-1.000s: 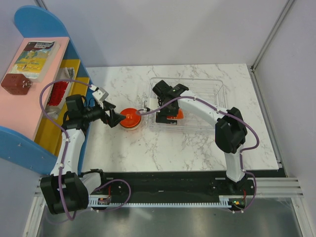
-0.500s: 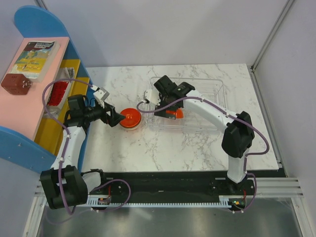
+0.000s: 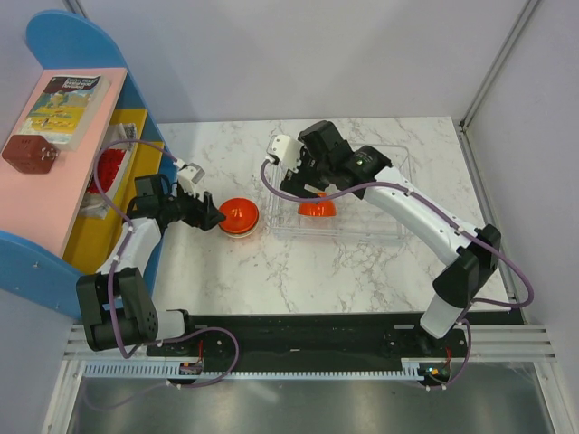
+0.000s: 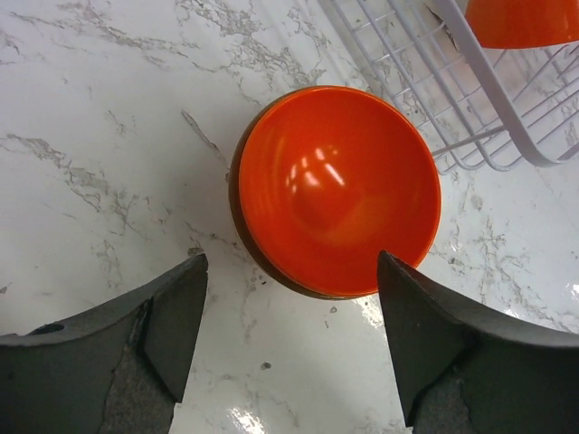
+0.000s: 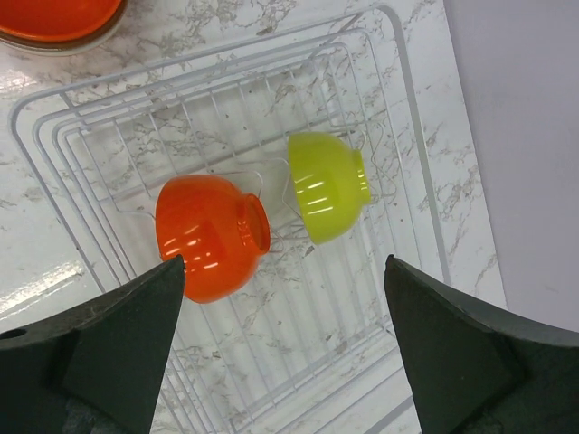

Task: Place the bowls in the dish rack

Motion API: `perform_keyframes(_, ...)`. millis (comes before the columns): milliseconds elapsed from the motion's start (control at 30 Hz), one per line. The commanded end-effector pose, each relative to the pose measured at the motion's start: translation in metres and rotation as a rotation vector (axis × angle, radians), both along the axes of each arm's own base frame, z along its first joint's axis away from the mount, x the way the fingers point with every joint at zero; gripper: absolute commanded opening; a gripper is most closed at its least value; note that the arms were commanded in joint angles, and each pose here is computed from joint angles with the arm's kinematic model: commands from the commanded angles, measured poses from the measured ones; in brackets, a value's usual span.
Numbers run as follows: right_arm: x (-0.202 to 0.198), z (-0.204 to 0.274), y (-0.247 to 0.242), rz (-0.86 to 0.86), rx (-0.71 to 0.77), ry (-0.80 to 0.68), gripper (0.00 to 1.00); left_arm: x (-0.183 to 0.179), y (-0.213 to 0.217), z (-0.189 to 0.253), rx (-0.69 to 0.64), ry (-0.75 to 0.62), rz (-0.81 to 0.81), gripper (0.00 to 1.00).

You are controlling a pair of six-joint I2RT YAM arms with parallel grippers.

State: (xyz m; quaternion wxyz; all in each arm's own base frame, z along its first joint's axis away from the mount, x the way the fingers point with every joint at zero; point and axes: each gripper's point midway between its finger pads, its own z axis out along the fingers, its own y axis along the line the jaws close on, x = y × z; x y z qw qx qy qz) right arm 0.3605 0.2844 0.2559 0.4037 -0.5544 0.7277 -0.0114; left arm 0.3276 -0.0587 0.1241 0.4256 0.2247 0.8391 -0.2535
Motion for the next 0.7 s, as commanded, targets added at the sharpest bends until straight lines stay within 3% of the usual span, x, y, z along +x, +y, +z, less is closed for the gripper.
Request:
perform_keyframes(0,-0.007,0.015,0.006,0.007,0.089,-0.003,0.98,0.015,0.005,0.01,0.042,-0.052,-0.003,0.75)
perform_keyframes(100,-0.011,0.014,0.006,0.014,0.096,0.004,0.98,0.016,0.0,0.005,0.059,-0.038,-0.01,0.66)
perform_keyframes(367,-0.019,0.02,0.008,0.035,0.132,0.018,0.98,0.022,-0.01,-0.012,0.154,-0.015,-0.007,0.66)
perform_keyframes(433,-0.02,0.02,0.008,0.032,0.135,0.02,0.98,0.024,-0.008,-0.015,0.174,-0.011,0.011,0.62)
perform_keyframes(467,-0.02,0.021,0.008,0.03,0.138,0.019,0.98,0.025,-0.009,-0.016,0.18,-0.01,0.008,0.53)
perform_keyframes(567,-0.024,0.022,0.012,0.053,0.155,0.034,0.98,0.026,-0.007,-0.017,0.195,-0.01,0.022,0.38)
perform_keyframes(667,-0.024,0.021,0.012,0.053,0.155,0.036,0.98,0.028,-0.006,-0.017,0.21,-0.017,0.037,0.31)
